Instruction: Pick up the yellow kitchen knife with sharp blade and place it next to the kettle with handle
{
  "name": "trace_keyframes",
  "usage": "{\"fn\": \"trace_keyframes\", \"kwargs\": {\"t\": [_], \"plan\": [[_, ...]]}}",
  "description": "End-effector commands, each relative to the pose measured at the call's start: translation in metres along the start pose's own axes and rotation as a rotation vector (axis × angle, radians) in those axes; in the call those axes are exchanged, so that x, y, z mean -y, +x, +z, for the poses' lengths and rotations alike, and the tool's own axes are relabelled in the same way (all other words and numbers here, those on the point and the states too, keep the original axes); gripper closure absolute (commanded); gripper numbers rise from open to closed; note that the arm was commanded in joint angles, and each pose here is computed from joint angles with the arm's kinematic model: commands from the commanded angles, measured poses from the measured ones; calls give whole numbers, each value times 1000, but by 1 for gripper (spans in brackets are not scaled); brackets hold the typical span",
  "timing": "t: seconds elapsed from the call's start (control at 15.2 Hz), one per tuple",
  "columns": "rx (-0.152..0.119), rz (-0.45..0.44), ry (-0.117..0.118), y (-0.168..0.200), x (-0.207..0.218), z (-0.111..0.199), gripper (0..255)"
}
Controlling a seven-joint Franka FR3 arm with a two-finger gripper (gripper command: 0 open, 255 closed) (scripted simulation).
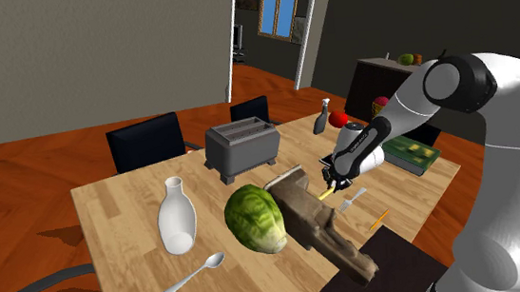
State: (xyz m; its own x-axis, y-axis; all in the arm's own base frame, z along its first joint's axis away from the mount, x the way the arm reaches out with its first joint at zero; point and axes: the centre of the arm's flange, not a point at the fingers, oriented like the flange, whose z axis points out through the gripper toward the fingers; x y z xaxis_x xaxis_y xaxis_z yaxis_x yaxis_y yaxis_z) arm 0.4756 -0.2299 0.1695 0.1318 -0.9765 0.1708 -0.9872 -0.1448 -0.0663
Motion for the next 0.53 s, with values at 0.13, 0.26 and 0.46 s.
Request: {"fn": "trace_keyframes", "kwargs": {"t": [0.13, 0.26, 0.46], "plan": [[0, 1, 0, 0, 0, 0, 255], [0, 1, 0, 1, 0, -5, 255], [0, 1, 0, 4, 1, -20, 255]]}}
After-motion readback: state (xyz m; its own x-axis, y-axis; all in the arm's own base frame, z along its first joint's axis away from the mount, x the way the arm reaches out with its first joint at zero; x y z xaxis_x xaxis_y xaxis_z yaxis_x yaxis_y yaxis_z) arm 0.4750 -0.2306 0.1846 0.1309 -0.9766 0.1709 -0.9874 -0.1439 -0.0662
